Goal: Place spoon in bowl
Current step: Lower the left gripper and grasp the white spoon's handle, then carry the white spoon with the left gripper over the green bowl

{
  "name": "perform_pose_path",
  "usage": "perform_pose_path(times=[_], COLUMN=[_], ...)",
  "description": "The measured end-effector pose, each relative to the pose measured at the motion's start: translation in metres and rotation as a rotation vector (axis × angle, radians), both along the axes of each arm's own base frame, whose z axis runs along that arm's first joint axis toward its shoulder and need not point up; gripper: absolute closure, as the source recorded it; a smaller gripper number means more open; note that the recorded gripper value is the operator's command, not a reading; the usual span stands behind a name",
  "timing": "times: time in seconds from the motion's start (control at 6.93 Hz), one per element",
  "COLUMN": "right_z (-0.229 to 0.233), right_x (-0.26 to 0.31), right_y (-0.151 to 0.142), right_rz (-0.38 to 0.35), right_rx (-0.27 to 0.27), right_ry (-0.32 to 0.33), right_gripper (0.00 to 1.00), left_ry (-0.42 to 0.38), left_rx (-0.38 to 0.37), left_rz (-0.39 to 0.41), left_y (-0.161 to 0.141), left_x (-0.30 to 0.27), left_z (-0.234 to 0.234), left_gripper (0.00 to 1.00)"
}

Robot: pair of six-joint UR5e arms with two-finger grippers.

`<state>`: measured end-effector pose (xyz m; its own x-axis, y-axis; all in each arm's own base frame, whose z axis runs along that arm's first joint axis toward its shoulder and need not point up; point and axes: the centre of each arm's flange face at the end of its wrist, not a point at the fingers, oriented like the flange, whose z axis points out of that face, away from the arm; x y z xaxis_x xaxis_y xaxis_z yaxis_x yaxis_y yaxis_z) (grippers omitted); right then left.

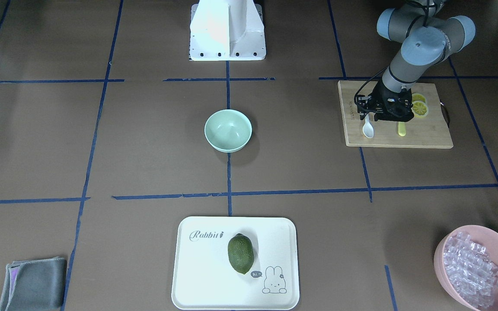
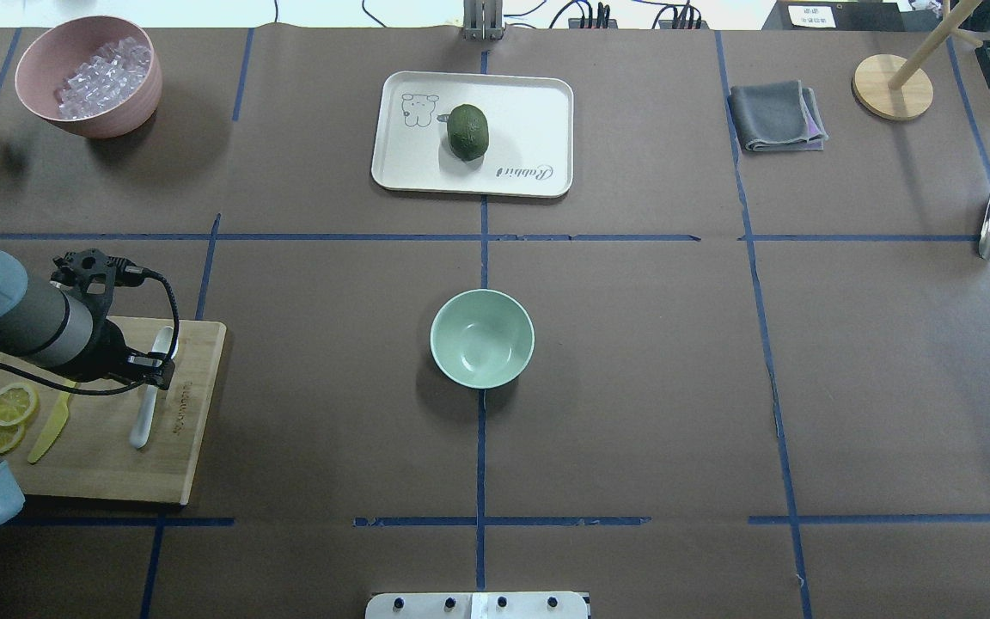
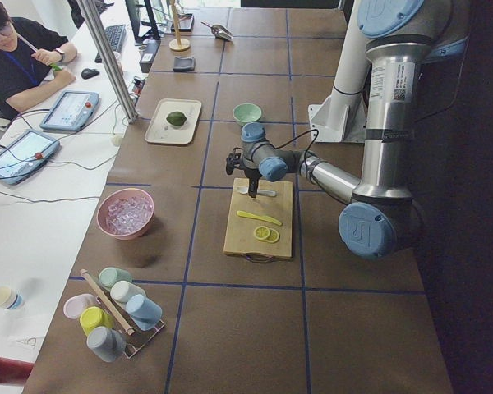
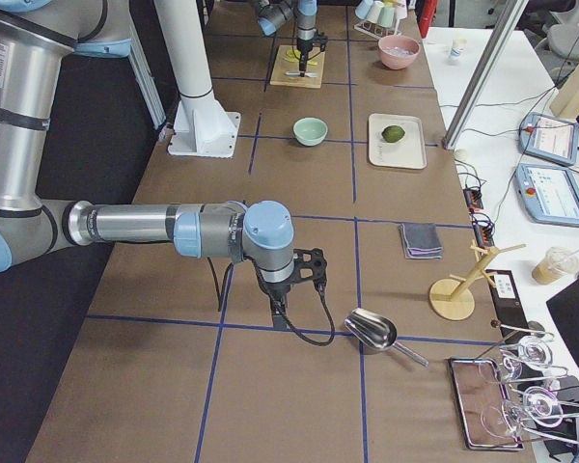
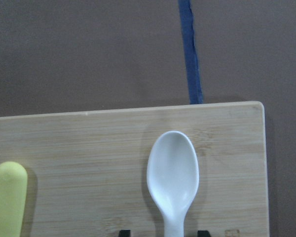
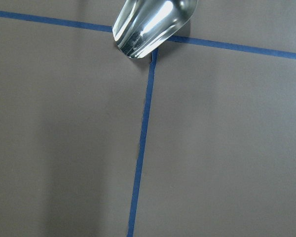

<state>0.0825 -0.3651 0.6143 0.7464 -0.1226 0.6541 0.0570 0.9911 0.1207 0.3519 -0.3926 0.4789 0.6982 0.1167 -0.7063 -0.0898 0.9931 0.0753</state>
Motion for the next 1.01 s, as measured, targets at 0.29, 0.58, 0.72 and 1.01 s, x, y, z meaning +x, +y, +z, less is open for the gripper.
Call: perform_pose_path(times=[0.29,0.58,0.72,1.01], right_z=[0.0,0.001,0.001,0.001], right_x=[0.0,0.0,0.0,0.0], right_y=[0.0,0.0,0.0,0.0], right_rz=[0.0,0.0,0.0,0.0], right_rx=[0.0,-0.002,-0.003,-0.004], right_ry=[0.001,0.001,0.0,0.0], right_gripper=[0.0,0.0,0.0,0.0], left_ry=[-0.003,0.001,0.012,0.076], left_rx=[-0.001,0.002,0.011,0.067], left_rz=[0.001,0.001,0.001,0.012], left_y=[0.0,0.001,0.0,-0.008], left_x=[0.001,0.001,0.002,0.018], left_z=[0.0,-0.002,-0.01,-0.055], left_gripper=[1.0,1.0,1.0,1.0])
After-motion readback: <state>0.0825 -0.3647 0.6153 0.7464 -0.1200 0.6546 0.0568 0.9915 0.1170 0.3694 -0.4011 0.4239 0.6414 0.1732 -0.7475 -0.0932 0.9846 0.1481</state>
